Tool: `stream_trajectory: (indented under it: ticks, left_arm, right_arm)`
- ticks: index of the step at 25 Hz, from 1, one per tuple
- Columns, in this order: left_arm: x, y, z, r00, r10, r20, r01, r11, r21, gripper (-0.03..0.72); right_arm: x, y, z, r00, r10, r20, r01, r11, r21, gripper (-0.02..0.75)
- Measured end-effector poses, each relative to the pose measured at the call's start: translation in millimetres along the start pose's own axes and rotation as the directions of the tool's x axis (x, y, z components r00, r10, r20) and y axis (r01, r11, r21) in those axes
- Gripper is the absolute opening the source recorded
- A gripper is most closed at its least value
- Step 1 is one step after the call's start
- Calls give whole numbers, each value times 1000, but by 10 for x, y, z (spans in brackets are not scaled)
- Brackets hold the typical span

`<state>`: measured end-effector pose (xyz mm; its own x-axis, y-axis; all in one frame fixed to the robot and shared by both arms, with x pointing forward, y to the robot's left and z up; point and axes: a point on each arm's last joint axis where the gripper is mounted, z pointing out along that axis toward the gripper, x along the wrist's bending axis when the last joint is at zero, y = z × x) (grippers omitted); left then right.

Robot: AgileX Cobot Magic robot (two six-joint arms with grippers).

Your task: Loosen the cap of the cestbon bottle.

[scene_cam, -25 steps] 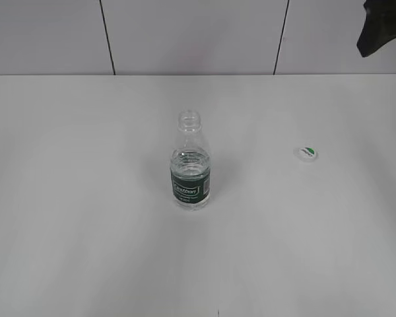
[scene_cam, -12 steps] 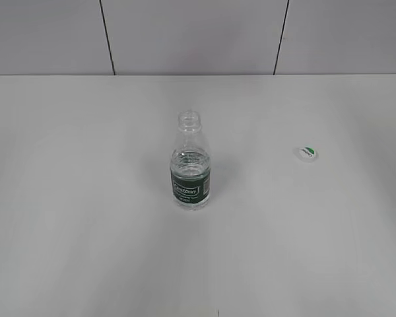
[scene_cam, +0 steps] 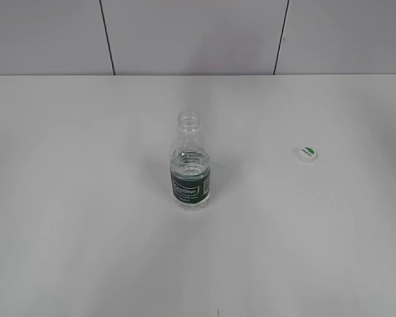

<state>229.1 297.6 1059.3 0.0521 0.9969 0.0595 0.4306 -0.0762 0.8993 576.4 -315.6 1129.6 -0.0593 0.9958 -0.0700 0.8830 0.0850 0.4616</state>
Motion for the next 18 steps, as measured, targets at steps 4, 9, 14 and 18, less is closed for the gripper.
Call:
stream_trajectory:
  ticks: [4, 9, 14, 18]
  left_arm:
    - [0, 0, 0, 1000, 0, 0, 0, 1000, 0, 441]
    - [0, 1, 0, 1000, 0, 0, 0, 1000, -1, 440]
    - [-9, 1, -1, 1000, -5, 10, 5, 1000, -3, 439]
    - [-10, 1, -1, 1000, -6, 11, 6, 1000, -3, 439]
  right_arm:
    - [13, -34, -211, 1000, -7, -6, 6, 999, -49, 564]
    - [28, -188, -828, 998, -61, 26, 65, 977, -201, 564]
    - [62, -501, -1537, 995, -73, 64, 92, 921, -378, 564]
    - [100, -879, -1999, 991, -74, 108, 119, 853, -508, 564]
